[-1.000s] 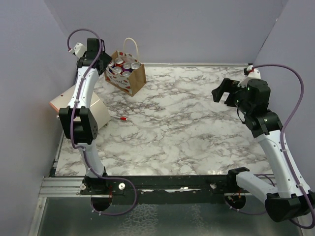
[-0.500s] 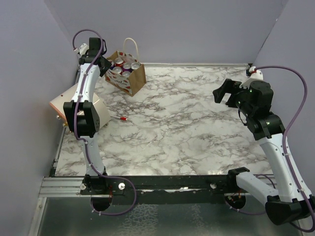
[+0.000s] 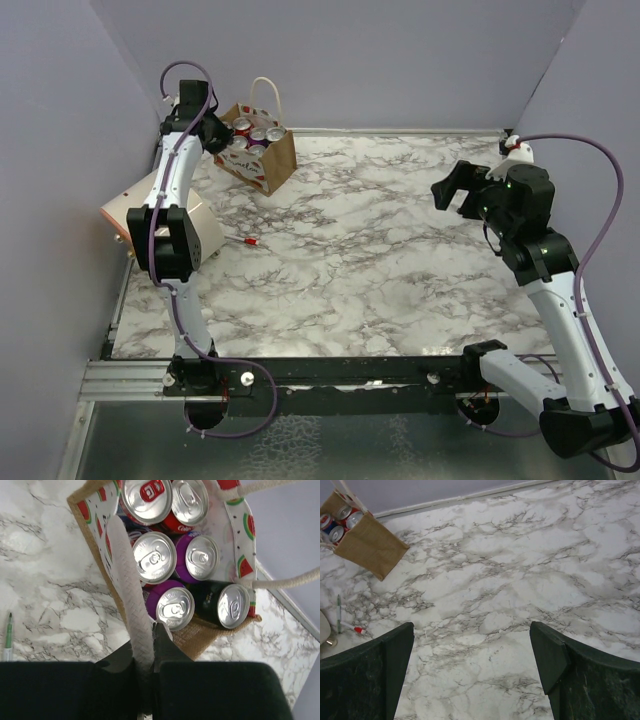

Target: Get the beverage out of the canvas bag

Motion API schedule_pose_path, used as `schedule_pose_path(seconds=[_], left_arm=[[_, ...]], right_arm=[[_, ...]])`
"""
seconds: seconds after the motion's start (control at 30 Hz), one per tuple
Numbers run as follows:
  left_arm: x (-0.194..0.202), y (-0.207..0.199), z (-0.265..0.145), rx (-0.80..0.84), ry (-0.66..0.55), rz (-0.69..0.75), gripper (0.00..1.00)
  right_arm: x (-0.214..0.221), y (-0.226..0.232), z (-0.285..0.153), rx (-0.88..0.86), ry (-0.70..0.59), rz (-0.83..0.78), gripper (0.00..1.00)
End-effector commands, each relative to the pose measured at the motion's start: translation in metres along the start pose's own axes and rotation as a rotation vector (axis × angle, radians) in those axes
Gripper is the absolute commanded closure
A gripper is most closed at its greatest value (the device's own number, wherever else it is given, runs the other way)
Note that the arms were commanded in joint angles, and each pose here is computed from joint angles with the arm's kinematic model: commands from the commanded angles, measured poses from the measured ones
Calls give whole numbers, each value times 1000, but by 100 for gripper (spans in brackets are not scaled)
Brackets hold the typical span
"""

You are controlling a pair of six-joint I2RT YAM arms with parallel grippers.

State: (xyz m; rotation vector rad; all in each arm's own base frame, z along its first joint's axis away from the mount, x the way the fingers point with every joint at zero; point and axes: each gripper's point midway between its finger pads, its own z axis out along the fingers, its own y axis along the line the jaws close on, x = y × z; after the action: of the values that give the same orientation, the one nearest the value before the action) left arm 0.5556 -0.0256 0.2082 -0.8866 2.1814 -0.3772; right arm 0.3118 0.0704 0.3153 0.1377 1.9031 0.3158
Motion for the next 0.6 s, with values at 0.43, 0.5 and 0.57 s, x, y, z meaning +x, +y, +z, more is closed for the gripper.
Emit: schedule_pose_path(seconds=[0.43, 0.5, 0.57], left_arm=[[56, -53, -50, 295, 177, 79, 100], [66, -57, -52, 300, 196, 91, 100], [77, -63, -54, 311, 212, 106, 100]], right_arm=[[7, 12, 6, -40, 19, 13, 1], [8, 13, 6, -44, 21, 12, 1], [8, 14, 5, -46, 22, 12, 1]])
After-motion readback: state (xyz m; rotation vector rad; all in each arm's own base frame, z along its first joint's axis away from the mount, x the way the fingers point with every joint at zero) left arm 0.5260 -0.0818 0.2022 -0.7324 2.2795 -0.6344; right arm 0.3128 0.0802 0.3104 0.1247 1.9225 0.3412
